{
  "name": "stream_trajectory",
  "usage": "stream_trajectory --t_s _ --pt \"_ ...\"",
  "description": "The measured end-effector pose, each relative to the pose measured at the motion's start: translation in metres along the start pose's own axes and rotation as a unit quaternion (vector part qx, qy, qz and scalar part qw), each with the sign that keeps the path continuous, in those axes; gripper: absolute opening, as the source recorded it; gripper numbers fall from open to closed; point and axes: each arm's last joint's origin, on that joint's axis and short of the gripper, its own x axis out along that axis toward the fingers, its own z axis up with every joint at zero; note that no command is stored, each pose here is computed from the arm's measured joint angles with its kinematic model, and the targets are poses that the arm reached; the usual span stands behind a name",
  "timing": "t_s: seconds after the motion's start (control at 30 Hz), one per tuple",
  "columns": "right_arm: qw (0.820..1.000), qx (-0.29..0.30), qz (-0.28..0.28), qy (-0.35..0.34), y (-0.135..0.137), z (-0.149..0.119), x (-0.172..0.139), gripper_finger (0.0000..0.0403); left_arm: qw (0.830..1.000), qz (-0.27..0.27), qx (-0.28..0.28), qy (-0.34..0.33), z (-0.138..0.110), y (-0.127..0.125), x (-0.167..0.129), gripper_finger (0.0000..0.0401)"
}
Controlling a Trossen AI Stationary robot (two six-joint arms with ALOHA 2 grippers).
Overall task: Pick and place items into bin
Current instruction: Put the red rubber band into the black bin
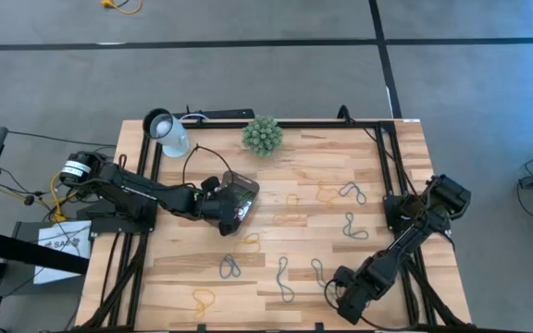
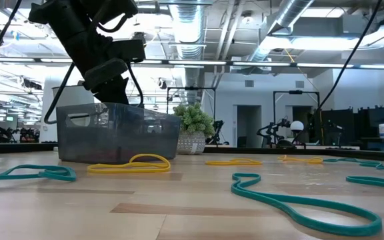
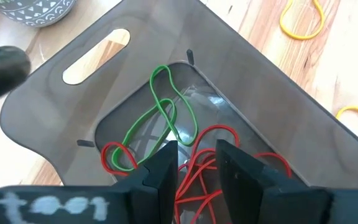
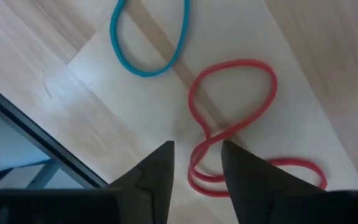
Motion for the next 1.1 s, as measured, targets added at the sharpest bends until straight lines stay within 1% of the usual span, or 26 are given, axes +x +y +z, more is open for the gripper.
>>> stream_trajectory --t_s 0.1,0.17,0.27,0.33,0.47,0.5,0.63,0.7,0.8,0.9,1.0,1.1 --pt "1.0 0.009 -0.002 0.0 -0.001 0.0 0.001 0.0102 1.0 0.0 0.0 0.0 0.0 0.0 0.0 0.01" --pt "1.0 0.009 -0.004 -0.003 -0.001 0.0 0.001 0.0077 1.0 0.002 0.0 -0.001 0.0 0.0 0.0 0.01" --pt "1.0 0.016 -0.006 -0.004 -0.002 0.003 0.0 0.0028 1.0 0.003 0.0 -0.001 0.0 0.0 0.0 0.01" --pt "1.0 0.018 -0.002 0.001 -0.002 0.006 0.0 0.0008 1.0 0.011 0.0 -0.005 0.0 0.001 0.0 0.01" --pt "1.0 0.023 0.015 -0.005 -0.002 0.011 -0.009 0.0007 1.0 0.027 0.0 -0.012 0.001 0.002 0.0 0.01" --pt "0.999 0.021 0.023 -0.016 -0.001 0.013 -0.012 0.0004 1.0 0.028 0.0 -0.013 0.001 0.002 0.0 0.01" --pt "0.994 -0.001 0.069 -0.083 0.002 0.015 -0.038 0.0003 0.999 0.032 0.0 -0.014 0.001 0.002 0.0 0.01" --pt "0.99 -0.01 0.078 -0.115 -0.001 0.016 -0.051 0.0002 0.999 0.038 0.0 -0.019 0.001 0.002 0.0 0.01" --pt "0.976 -0.037 0.101 -0.187 -0.004 0.021 -0.076 0.0002 0.998 0.054 -0.001 -0.027 0.002 0.003 0.0 0.01" --pt "0.954 -0.067 0.098 -0.274 -0.011 0.032 -0.099 0.0001 0.997 0.067 -0.001 -0.033 0.002 0.004 0.0 0.01" --pt "0.928 -0.097 0.079 -0.351 -0.018 0.047 -0.119 0.0001 0.997 0.066 -0.003 -0.036 0.003 0.003 0.0 0.01" --pt "0.906 -0.119 0.043 -0.403 -0.026 0.069 -0.131 0.0001 0.997 0.052 -0.004 -0.051 0.007 0.001 -0.001 0.01"
